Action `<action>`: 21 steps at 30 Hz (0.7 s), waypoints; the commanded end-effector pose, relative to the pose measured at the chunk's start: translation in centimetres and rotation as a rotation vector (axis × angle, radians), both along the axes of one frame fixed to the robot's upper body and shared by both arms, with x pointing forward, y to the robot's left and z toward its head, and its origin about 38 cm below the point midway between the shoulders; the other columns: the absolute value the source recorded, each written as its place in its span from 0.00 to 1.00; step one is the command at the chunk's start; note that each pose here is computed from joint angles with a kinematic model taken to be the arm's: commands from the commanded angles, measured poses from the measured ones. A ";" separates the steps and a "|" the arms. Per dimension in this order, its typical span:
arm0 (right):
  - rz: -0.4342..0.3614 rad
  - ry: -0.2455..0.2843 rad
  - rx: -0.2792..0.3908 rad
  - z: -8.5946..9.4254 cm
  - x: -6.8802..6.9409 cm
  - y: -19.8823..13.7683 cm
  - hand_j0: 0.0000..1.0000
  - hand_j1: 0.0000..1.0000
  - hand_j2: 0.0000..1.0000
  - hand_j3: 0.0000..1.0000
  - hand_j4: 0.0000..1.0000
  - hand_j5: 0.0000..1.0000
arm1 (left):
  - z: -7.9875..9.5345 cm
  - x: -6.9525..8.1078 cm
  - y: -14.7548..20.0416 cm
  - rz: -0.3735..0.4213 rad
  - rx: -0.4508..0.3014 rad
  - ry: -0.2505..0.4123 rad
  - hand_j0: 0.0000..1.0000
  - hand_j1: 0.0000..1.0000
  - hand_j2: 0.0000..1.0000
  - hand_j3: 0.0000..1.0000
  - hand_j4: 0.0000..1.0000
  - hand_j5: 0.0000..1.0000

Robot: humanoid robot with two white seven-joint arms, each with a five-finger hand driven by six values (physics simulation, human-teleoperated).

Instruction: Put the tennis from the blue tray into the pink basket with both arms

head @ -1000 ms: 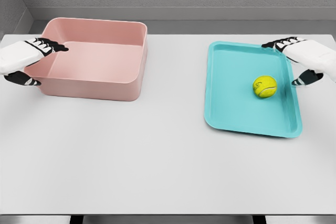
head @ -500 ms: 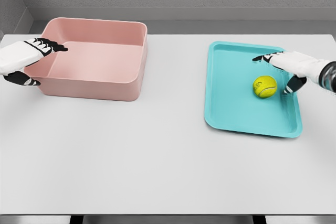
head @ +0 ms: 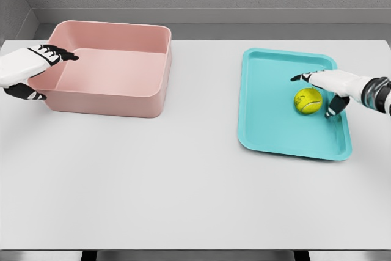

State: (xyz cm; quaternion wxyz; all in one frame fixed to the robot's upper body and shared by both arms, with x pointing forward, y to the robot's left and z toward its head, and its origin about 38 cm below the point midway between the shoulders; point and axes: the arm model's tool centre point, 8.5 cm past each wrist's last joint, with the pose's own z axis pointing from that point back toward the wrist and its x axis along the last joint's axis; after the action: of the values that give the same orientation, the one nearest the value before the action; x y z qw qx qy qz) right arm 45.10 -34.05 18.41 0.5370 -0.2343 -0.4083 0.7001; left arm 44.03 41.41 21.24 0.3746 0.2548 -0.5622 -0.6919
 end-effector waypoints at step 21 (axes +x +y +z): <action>0.007 0.029 -0.006 -1.3 -0.1 0.3 0.75 0.75 0.75 0.75 0.75 0.75 | 1.7 -1.0 1.8 0.017 0.038 -0.013 1.00 1.00 1.00 1.00 1.00 1.00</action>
State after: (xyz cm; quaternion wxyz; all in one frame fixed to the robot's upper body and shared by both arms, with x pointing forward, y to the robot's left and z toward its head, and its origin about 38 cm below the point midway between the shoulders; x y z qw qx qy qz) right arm 45.01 -33.79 17.10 0.5408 -0.2245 -0.3986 0.7059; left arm 43.21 43.01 22.51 0.3723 0.2687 -0.5489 -0.6985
